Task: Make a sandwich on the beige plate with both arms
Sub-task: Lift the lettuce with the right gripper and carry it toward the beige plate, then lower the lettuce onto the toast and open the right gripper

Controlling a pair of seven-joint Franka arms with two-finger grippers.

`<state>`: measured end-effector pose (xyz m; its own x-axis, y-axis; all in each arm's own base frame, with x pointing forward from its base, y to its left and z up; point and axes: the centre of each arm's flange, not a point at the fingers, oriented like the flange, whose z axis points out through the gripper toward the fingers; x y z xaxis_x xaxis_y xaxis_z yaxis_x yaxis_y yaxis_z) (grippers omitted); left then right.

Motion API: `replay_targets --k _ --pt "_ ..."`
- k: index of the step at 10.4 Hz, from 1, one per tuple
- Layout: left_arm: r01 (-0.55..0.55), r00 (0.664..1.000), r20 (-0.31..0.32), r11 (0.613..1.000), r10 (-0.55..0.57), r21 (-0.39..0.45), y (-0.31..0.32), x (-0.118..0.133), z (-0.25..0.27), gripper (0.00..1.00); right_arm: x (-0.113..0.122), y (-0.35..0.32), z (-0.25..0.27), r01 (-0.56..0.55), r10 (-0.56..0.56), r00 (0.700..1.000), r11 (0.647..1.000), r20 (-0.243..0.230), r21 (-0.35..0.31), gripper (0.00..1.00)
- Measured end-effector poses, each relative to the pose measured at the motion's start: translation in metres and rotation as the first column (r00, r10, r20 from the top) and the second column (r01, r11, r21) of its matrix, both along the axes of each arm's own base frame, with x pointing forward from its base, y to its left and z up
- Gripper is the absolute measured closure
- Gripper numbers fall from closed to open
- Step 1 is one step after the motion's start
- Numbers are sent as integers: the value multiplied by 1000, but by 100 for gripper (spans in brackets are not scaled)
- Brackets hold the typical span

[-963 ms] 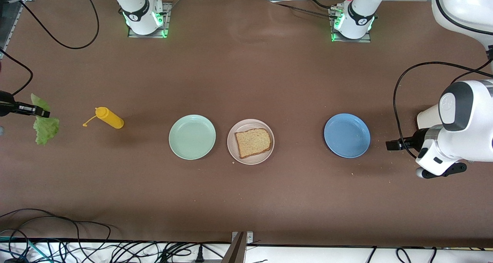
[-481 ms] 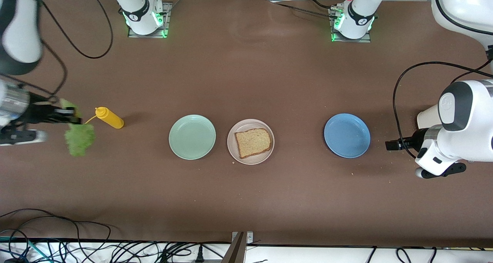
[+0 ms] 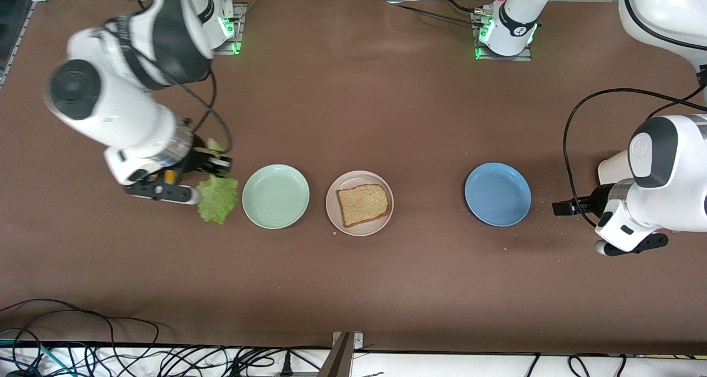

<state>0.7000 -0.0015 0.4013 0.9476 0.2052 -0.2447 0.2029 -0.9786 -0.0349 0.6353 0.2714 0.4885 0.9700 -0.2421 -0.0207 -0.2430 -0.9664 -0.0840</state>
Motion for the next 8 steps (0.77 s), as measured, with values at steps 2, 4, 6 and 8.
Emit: replay_targets --k 2,4,6,8 --pt "2 1000 0 1000 -2 0 -1 0 0 0 -3 61 -33 145 -147 988 989 38 41 94" --pt "3 1000 0 1000 -3 0 -2 0 0 0 -6 108 -65 290 -297 953 950 51 117 94" --pt "4 1000 0 1000 -4 -1 -3 0 0 0 -9 144 -90 427 -444 895 882 45 200 94" --pt "4 1000 -1 1000 -4 -1 -3 0 0 0 -12 170 -123 530 -554 832 807 21 260 94"
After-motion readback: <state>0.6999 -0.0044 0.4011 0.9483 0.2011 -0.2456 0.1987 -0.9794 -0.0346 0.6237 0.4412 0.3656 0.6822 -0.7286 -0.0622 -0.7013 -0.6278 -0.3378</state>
